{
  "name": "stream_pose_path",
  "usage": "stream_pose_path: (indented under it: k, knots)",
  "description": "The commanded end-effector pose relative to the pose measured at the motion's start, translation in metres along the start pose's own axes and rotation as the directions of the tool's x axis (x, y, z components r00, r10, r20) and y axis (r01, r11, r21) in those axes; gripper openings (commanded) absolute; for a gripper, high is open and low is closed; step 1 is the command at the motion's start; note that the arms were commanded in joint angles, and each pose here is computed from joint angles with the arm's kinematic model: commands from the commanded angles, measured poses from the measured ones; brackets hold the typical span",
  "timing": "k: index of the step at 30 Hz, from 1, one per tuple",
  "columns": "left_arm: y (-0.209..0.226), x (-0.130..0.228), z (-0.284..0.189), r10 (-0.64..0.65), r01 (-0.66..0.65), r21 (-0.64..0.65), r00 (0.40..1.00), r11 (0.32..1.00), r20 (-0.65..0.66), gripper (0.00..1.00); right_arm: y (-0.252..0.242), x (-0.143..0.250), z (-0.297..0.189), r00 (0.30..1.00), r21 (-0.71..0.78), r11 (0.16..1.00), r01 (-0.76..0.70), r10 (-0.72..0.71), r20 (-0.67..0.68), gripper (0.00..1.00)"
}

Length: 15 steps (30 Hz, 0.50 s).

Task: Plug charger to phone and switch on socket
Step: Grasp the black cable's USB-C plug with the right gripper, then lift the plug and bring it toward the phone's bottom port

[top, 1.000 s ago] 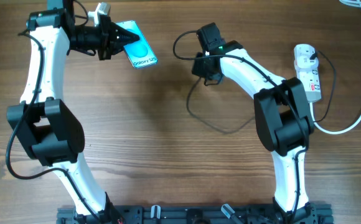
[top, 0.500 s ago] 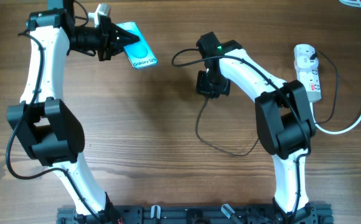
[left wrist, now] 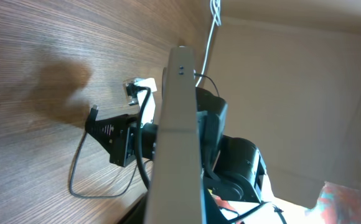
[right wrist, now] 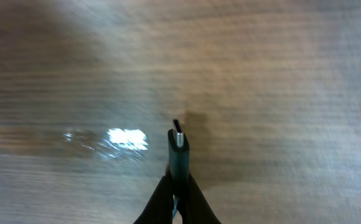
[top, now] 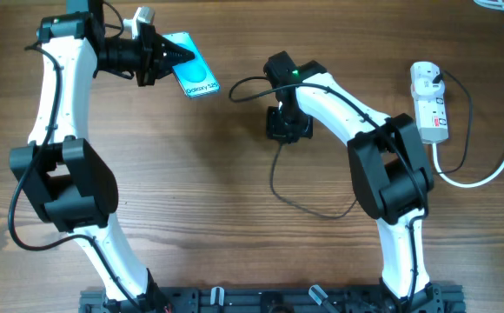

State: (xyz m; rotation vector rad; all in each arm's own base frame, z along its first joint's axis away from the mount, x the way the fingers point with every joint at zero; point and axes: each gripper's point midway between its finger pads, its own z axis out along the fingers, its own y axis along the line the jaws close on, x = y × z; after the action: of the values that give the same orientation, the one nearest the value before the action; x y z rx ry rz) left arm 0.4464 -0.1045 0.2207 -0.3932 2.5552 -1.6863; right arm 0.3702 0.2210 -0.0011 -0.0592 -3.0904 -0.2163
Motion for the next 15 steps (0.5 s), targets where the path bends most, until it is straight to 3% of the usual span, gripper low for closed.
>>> stream_pose_path:
  k: [1,5,7,9,15]
  knots:
    - [-0.011,0.003,-0.005,0.054,-0.054,0.005,0.998,0.999,0.013,0.04,0.033,0.000,-0.052,0.981,-0.161,0.970,0.180,-0.167,0.094,0.04]
    - [-0.011,0.003,-0.005,0.058,-0.058,0.005,0.998,0.998,0.013,0.04,0.068,0.019,-0.127,0.916,-0.360,0.846,0.394,-0.332,0.224,0.04]
    - [-0.011,0.003,-0.005,0.061,-0.061,0.005,0.998,0.998,0.012,0.04,0.091,0.040,-0.185,0.836,-0.498,0.672,0.547,-0.420,0.353,0.04]
    - [-0.011,0.003,-0.005,0.061,-0.061,0.005,0.998,0.998,0.012,0.04,0.100,0.056,-0.215,0.786,-0.552,0.559,0.618,-0.453,0.421,0.04]
    - [-0.012,0.009,-0.001,0.165,-0.165,0.005,0.986,0.986,-0.009,0.04,0.111,0.106,-0.242,0.701,-0.715,0.220,0.663,-0.516,0.492,0.05]
